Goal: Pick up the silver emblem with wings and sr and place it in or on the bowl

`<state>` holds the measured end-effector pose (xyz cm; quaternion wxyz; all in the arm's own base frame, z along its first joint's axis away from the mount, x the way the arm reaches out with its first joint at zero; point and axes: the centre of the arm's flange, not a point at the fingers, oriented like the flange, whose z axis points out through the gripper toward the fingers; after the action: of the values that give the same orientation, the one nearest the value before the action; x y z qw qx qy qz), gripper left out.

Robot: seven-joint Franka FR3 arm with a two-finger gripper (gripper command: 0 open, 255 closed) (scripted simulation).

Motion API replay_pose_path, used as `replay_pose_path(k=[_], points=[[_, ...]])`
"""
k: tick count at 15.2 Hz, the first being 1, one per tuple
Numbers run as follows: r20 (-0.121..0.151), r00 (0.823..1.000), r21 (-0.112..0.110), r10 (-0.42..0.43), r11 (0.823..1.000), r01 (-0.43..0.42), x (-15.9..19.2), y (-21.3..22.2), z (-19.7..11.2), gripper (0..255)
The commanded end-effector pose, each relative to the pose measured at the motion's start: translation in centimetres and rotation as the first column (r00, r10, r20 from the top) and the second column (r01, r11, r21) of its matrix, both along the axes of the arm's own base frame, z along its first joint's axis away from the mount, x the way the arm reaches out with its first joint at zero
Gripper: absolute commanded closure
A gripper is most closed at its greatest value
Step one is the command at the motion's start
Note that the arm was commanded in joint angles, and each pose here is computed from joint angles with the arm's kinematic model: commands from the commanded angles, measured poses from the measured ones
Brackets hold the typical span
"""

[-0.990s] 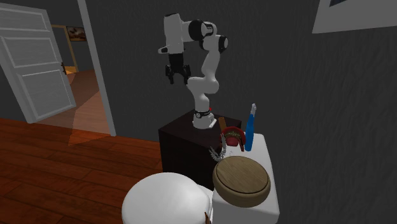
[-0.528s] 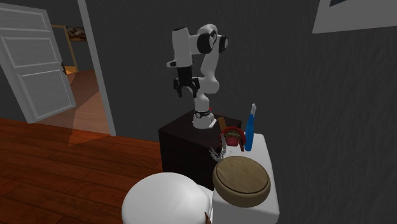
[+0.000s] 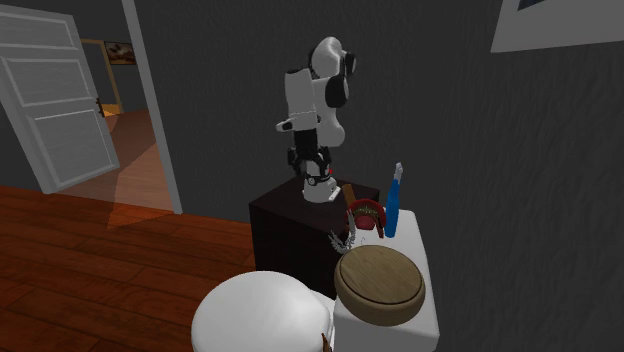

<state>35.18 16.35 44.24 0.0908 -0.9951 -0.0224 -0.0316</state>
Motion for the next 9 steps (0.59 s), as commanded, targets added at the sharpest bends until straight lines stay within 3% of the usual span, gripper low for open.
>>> replay_pose_path(k=[1,9], points=[[0.009,1.000,0.016,-0.005,1.000,0.005,0.3,1.9,-1.4,0],[0.037,0.999,0.074,-0.022,0.997,0.019,2.3,9.6,-7.4,0]])
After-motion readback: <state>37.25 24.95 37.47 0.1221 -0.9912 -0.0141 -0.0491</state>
